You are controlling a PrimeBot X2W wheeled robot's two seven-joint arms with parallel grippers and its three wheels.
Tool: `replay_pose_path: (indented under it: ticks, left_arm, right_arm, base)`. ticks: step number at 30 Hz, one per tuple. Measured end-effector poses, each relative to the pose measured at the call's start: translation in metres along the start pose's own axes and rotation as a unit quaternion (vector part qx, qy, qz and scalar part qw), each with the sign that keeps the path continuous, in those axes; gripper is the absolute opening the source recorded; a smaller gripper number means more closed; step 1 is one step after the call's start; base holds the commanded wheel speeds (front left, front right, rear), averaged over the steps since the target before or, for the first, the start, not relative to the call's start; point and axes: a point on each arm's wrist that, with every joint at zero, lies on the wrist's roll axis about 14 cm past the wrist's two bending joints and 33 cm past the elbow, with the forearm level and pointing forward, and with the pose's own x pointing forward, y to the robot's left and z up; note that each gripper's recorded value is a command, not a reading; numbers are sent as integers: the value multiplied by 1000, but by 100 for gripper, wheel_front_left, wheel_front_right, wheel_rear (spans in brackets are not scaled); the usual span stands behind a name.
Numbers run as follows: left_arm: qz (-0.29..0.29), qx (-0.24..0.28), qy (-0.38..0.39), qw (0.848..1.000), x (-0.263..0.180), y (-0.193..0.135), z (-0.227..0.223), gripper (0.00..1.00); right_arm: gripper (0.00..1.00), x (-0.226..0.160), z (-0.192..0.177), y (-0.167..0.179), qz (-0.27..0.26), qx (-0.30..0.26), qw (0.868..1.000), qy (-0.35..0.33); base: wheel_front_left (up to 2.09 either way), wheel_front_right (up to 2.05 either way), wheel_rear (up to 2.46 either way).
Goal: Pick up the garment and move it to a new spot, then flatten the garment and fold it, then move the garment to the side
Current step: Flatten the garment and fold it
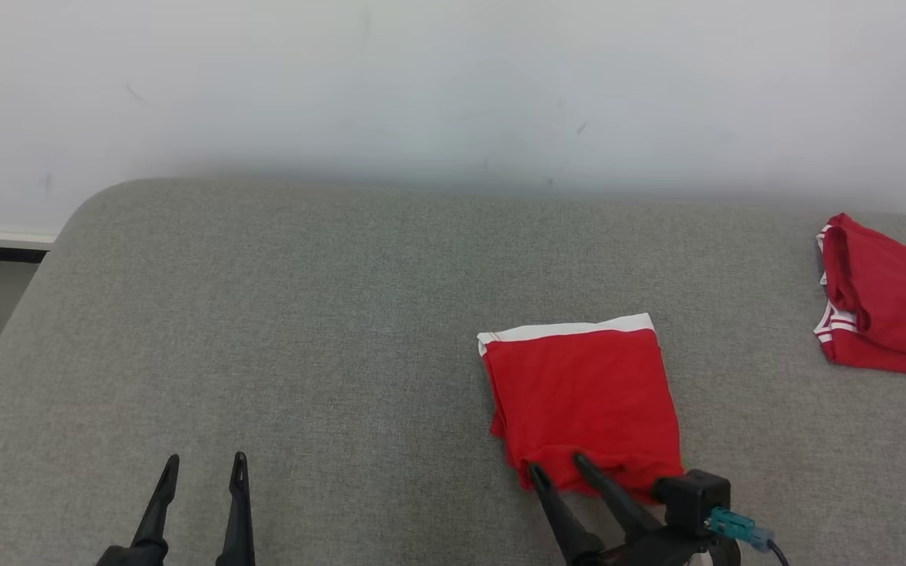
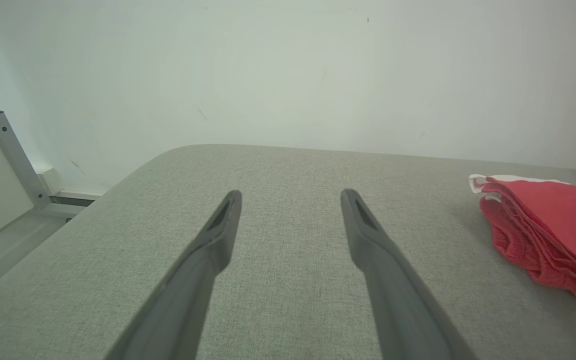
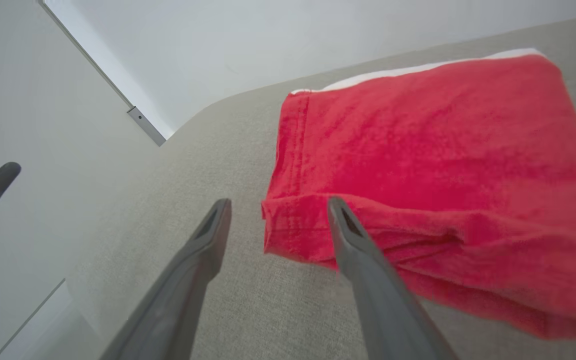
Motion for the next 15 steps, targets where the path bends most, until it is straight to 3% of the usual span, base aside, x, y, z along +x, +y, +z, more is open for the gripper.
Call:
replay_pose_path:
  ticks: [6,15]
  left_arm:
    - [-1,2,-4,1000,1,0,3,100]
    - [-17,5,-8,1000,6,-9,5,100]
  right_arm:
    - [100,-8,35,-9,-12,-15,997,-75]
    - [100,-37,78,-44,-77,-64,982,-158]
  base:
    - [0,0,0]
    - [0,0,0]
